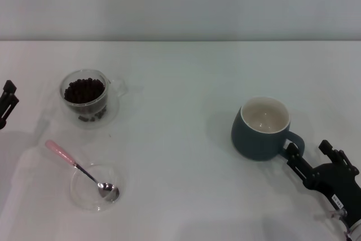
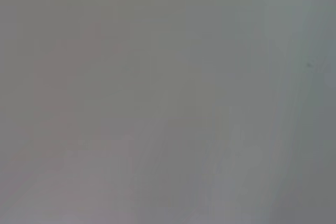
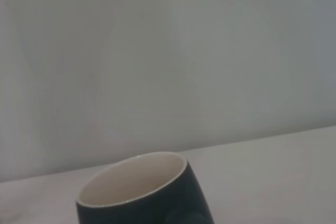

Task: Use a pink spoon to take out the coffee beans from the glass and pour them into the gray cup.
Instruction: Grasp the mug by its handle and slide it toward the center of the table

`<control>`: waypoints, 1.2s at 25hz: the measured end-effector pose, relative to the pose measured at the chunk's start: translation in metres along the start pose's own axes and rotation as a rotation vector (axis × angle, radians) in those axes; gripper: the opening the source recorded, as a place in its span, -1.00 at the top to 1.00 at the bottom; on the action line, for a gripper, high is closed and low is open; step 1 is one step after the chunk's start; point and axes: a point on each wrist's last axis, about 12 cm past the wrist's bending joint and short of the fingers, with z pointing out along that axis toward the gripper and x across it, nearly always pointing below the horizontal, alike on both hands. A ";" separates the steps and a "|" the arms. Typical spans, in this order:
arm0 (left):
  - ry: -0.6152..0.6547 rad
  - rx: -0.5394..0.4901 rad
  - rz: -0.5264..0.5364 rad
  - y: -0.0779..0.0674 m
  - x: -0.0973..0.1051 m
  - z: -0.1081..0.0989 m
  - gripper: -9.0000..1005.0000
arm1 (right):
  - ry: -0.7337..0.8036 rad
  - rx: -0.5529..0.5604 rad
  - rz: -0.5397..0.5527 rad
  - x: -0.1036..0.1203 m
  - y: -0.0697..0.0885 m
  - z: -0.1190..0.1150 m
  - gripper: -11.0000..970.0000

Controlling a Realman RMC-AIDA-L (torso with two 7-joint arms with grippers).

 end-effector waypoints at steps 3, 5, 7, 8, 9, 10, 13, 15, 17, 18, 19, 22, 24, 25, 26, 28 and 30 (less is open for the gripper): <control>-0.002 0.000 0.002 0.000 -0.001 0.000 -0.78 | -0.006 0.008 -0.004 -0.002 -0.002 0.002 -0.79; -0.004 0.000 0.003 0.001 -0.001 0.001 -0.78 | -0.009 0.015 -0.009 -0.003 -0.005 0.003 -0.79; -0.007 -0.003 0.004 0.002 -0.002 0.001 -0.78 | -0.013 0.023 -0.012 -0.004 -0.007 0.004 -0.79; -0.008 -0.005 0.004 0.002 -0.002 0.001 -0.78 | -0.018 0.033 -0.012 -0.005 -0.009 0.006 -0.79; -0.010 -0.009 0.003 0.002 -0.002 0.001 -0.78 | -0.018 0.033 -0.012 -0.005 -0.009 0.006 -0.79; -0.010 -0.010 0.003 0.003 -0.002 0.001 -0.78 | -0.020 0.037 -0.013 -0.006 -0.010 0.006 -0.79; -0.009 -0.011 0.004 0.003 -0.002 0.002 -0.78 | -0.024 0.043 -0.021 -0.008 -0.013 0.009 -0.79; -0.010 -0.011 0.004 0.003 -0.003 0.002 -0.78 | -0.028 0.043 -0.031 -0.009 -0.015 0.011 -0.79; -0.010 -0.011 0.005 0.003 -0.003 0.002 -0.78 | -0.027 0.037 -0.048 -0.012 -0.018 0.016 -0.78; -0.010 -0.011 0.005 0.003 -0.003 0.002 -0.78 | -0.027 0.037 -0.048 -0.012 -0.018 0.016 -0.77; -0.010 -0.012 0.005 0.004 -0.003 0.002 -0.78 | -0.025 0.035 -0.052 -0.012 -0.018 0.017 -0.76; -0.015 -0.024 0.002 0.005 -0.003 0.002 -0.78 | -0.028 0.033 -0.059 -0.014 -0.019 0.020 -0.72; -0.018 -0.031 0.000 0.006 -0.004 0.001 -0.78 | -0.032 0.036 -0.064 -0.015 -0.021 0.021 -0.70; -0.019 -0.033 -0.001 0.007 -0.004 0.001 -0.78 | -0.033 0.039 -0.066 -0.016 -0.022 0.022 -0.68; -0.019 -0.033 -0.001 0.007 -0.004 0.001 -0.78 | -0.035 0.042 -0.067 -0.016 -0.022 0.022 -0.67; -0.018 -0.035 -0.001 0.007 -0.004 0.001 -0.78 | -0.036 0.044 -0.072 -0.017 -0.024 0.023 -0.65; -0.017 -0.037 -0.002 0.007 -0.003 0.000 -0.78 | -0.038 0.042 -0.074 -0.018 -0.024 0.024 -0.62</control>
